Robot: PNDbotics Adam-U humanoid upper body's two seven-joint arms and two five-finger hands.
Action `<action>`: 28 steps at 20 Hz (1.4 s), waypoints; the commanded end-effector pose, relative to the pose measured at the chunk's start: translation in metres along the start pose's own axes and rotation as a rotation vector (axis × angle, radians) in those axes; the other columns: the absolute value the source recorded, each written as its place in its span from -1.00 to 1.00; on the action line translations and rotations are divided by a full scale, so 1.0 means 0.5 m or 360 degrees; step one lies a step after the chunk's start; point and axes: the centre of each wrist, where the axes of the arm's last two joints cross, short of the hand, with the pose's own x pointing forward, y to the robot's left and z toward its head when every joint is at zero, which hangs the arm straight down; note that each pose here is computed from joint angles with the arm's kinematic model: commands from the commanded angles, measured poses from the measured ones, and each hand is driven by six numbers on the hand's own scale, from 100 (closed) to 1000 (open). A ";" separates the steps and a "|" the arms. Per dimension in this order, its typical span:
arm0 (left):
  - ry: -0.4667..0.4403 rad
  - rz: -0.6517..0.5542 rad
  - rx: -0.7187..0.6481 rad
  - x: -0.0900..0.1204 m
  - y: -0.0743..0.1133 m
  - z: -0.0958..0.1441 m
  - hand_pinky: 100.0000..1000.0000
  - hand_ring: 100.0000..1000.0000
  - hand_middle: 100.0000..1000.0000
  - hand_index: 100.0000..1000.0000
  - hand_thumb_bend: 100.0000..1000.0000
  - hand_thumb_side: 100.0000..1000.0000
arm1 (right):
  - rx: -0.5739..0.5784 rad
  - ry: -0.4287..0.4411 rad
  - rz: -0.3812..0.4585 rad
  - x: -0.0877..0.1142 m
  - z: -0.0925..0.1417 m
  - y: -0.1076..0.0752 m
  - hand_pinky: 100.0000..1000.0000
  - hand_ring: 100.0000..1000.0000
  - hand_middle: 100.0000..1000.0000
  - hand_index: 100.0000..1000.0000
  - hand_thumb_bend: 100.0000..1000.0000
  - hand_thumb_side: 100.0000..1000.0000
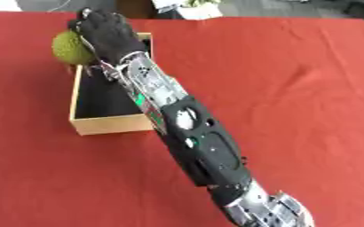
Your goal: Pick up objects on the table and place them in the box.
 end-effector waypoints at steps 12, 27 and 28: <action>-0.0007 -0.0001 -0.0027 0.008 -0.003 -0.007 0.00 0.16 0.35 0.23 -0.90 0.32 | 0.0330 -0.0127 0.0023 -0.069 -0.012 -0.033 0.56 0.56 0.45 0.67 -1.00 -1.00; 0.0017 -0.0002 -0.0034 0.007 -0.004 -0.003 0.01 0.16 0.34 0.23 -0.91 0.33 | 0.0564 -0.0099 0.0272 -0.084 -0.007 -0.053 0.92 0.87 0.72 0.94 -0.54 -1.00; 0.0018 -0.0003 -0.0035 0.007 -0.004 -0.003 0.01 0.16 0.34 0.23 -0.91 0.33 | 0.0571 -0.0098 0.0268 -0.085 -0.006 -0.053 0.92 0.87 0.72 0.95 -0.54 -1.00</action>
